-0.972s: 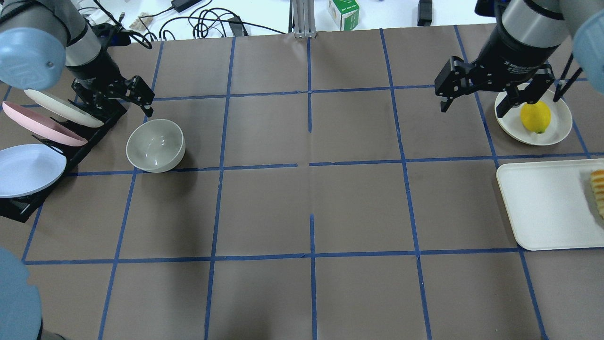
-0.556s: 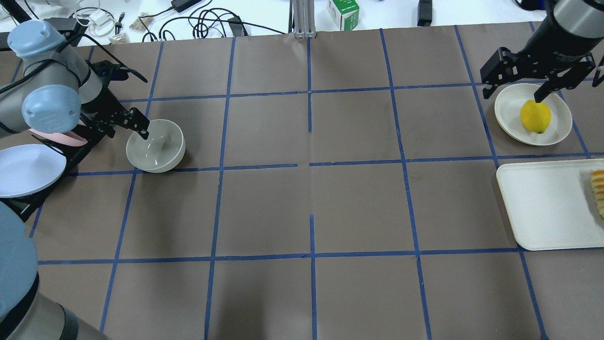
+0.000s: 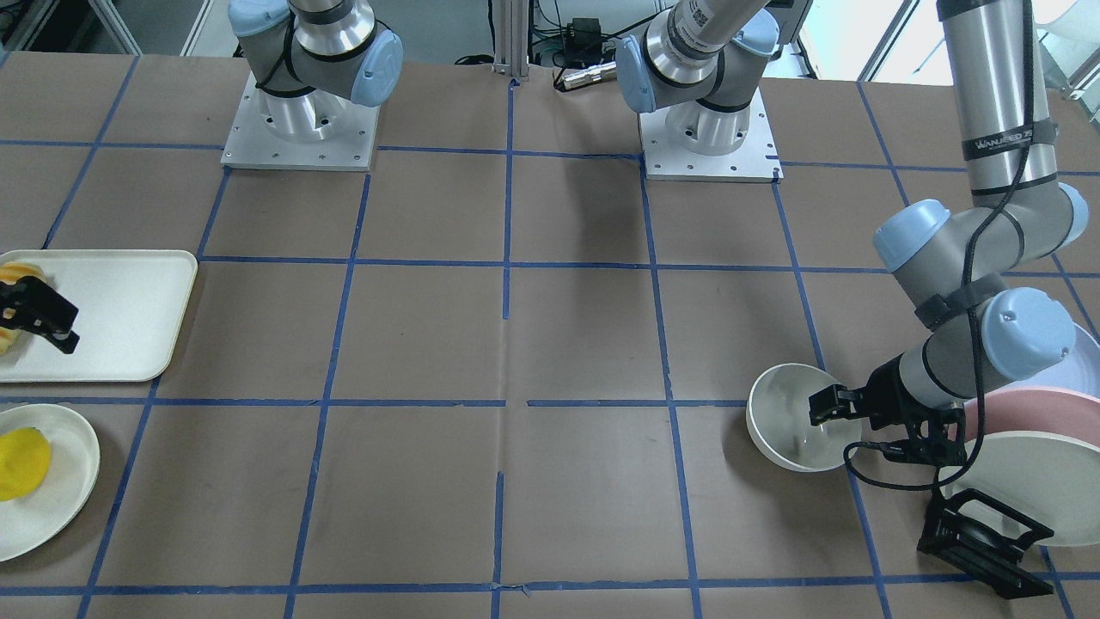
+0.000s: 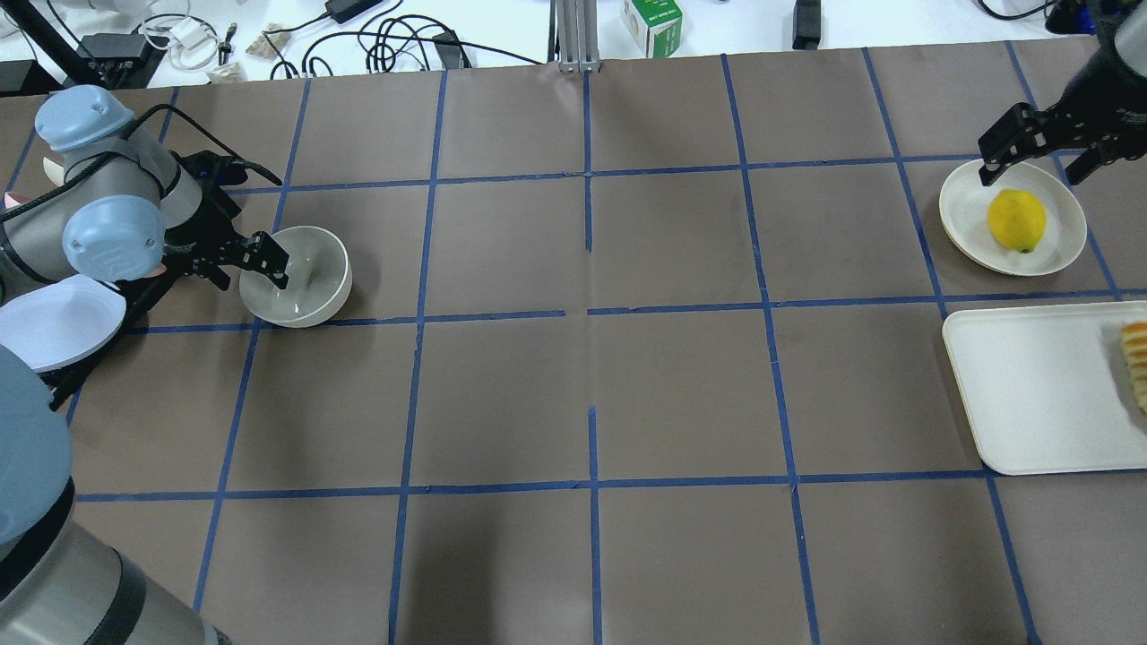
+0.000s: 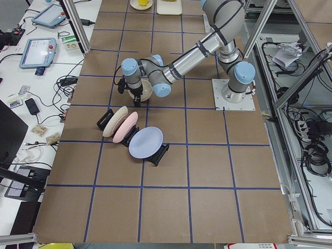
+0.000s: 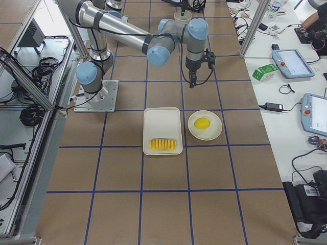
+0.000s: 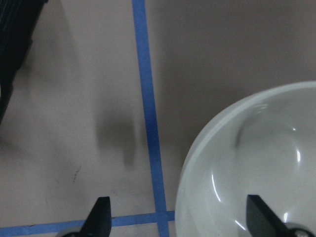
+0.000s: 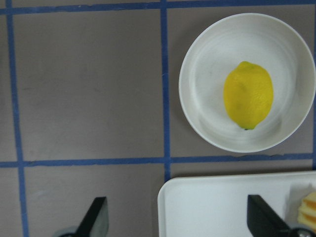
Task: Place bowl and put lemon in it
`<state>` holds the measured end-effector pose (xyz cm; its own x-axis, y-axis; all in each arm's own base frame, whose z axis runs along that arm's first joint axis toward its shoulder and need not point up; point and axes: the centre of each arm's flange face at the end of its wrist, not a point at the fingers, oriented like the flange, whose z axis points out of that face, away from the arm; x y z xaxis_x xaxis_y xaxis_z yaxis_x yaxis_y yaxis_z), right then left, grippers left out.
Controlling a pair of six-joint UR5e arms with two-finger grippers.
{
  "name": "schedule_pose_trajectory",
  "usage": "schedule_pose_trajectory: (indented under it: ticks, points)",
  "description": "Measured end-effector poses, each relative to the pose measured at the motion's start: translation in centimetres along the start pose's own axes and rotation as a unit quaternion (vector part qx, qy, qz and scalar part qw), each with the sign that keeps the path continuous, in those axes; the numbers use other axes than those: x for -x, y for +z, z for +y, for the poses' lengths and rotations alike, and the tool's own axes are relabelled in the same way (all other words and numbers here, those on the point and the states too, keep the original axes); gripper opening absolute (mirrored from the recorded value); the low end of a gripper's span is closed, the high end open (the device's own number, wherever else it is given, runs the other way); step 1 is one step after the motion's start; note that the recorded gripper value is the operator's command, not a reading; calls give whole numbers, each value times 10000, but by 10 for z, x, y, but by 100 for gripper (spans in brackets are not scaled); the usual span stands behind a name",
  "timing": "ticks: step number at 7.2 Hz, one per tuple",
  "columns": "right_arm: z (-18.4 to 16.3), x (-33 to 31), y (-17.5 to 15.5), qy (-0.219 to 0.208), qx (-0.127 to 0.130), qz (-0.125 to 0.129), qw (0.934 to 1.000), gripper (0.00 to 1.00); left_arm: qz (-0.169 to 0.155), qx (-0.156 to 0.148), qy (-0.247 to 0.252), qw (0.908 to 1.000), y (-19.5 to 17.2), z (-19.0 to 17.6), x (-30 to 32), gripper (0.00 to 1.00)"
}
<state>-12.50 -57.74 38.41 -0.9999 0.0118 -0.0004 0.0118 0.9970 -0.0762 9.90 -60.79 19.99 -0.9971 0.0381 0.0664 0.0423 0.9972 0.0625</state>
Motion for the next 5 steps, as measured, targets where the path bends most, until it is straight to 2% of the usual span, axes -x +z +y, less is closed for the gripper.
schedule_pose_trajectory:
  ticks: [1, 2, 3, 5]
  points:
    - [-6, -22, 19, -86, -9, 12, 10000, 100, 10, -3, -91, 10000, 3, -1, 0, 22]
    - [-9, -37, 34, -170, 34, -8, 9998, 100, 5, -25, -134, 9999, 3, -2, 1, 3]
    - [-11, -50, 47, -207, 54, -18, 9998, 100, 14, -29, -165, 9999, 3, -2, 1, 0]
    - [-26, -69, 80, -235, -89, 78, 9997, 100, 45, -6, -212, 9998, 4, -1, 0, 0]
